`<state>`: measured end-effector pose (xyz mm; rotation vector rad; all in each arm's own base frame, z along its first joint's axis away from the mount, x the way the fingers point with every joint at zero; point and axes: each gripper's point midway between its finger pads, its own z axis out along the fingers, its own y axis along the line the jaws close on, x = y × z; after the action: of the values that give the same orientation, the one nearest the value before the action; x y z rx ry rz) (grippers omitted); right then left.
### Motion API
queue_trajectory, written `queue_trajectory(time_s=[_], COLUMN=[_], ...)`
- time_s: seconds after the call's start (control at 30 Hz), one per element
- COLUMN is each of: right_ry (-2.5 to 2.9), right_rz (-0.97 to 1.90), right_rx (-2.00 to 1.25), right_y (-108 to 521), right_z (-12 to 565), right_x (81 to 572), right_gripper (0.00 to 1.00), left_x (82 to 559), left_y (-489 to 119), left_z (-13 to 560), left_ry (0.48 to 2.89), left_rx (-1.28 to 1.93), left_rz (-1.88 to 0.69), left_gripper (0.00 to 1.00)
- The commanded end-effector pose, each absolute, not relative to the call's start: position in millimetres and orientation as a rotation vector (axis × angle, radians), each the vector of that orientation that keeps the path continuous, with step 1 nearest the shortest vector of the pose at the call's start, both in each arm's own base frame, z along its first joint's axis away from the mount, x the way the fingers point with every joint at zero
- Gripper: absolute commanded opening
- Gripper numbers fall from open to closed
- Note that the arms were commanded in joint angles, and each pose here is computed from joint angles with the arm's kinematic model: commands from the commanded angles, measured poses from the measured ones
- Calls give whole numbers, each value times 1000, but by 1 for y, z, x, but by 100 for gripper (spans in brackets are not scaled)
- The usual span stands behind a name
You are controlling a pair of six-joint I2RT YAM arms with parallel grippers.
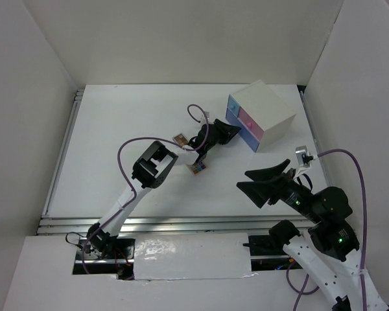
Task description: Organize the makeup
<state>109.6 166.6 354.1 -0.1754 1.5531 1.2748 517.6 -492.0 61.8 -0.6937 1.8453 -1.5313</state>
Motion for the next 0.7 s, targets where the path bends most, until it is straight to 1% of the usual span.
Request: queue_trajectory(time_s=[0.0, 0.07, 0.1, 0.2, 0.27, 0.37, 0.57, 0.67], right_ry=[1520, 1526, 1531, 1531, 1531, 1531, 1535, 1530], right_rz=[1288, 1290, 1290, 1297, 1299, 1299, 1299, 1301], right_rx=[-192, -195, -195, -199, -197, -197, -196, -200], right_y=[169, 170, 171, 172, 172, 173, 173, 173], right_z=[361, 360, 358, 358, 357, 357, 356, 357], right_x=[110, 111, 112, 112, 112, 112, 113, 112], right_gripper=[95, 95, 95, 94, 94, 94, 94, 93], left_x=[514, 513, 512, 512, 510, 510, 511, 511], left_y=[-498, -499, -499, -499, -501, -503, -506, -505], left_z=[67, 72, 74, 76, 74, 74, 74, 72], left_ry=[1818, 1806, 1798, 1783, 1784, 1780, 1772, 1779], left_rx=[-677, -672, -671, -673, -673, -670, -662, -663], left_rz=[-1572, -1585, -1592, -1610, -1617, -1643, -1651, -1637], left_gripper=[43, 46, 51, 58, 59, 58, 47, 45])
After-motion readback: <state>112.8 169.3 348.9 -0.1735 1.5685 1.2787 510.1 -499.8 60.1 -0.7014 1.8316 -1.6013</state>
